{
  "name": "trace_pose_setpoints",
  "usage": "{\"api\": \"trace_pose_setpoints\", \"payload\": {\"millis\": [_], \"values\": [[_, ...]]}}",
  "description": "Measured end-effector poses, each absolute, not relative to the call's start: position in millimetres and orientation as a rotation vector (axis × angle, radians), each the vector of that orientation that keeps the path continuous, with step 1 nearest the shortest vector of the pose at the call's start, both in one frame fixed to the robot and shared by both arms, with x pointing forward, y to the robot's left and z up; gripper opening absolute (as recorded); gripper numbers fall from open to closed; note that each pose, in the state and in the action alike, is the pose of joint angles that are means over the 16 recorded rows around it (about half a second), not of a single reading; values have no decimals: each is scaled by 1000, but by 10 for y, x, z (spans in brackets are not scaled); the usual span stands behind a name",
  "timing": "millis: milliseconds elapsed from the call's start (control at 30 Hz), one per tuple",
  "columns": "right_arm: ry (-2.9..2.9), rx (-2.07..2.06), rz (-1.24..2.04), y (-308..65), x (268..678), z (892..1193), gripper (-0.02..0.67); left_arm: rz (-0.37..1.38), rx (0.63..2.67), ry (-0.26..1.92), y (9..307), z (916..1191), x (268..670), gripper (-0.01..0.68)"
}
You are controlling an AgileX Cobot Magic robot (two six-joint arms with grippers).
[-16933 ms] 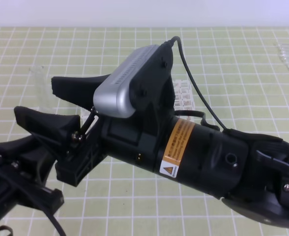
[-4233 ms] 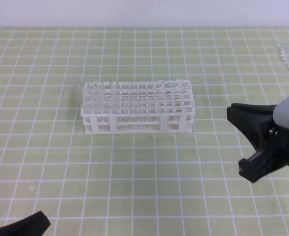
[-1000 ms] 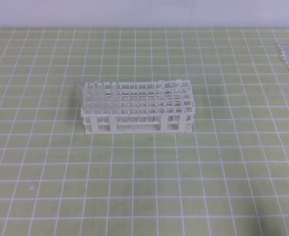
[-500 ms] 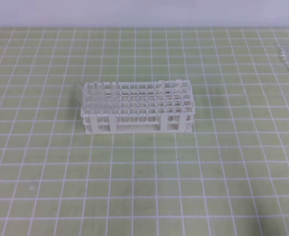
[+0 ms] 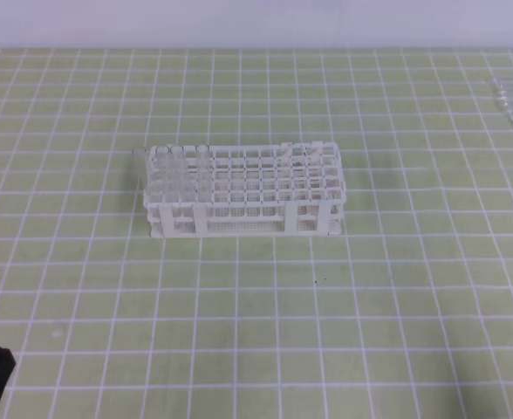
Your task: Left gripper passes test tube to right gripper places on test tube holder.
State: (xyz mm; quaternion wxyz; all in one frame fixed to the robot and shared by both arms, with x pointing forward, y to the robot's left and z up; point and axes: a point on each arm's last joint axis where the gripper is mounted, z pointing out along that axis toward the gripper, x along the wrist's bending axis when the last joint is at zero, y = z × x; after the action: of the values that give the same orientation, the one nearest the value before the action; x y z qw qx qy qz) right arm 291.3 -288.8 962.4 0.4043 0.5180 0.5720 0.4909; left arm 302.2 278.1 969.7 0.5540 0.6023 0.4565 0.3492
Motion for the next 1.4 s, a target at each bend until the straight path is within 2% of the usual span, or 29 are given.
{"api": "trace_pose_setpoints", "payload": {"millis": [400, 933, 1400], "values": [[1444, 1308, 1239, -2888, 2913, 9624, -16, 895, 1431, 1108, 2819, 9680, 3032, 0], [1444, 1308, 1239, -2888, 2913, 9624, -16, 1016, 1237, 1314, 2977, 9680, 2993, 0], [1444, 1308, 1239, -2888, 2913, 9624, -16, 1000, 1296, 1344, 2984, 9612, 2930, -2]]}}
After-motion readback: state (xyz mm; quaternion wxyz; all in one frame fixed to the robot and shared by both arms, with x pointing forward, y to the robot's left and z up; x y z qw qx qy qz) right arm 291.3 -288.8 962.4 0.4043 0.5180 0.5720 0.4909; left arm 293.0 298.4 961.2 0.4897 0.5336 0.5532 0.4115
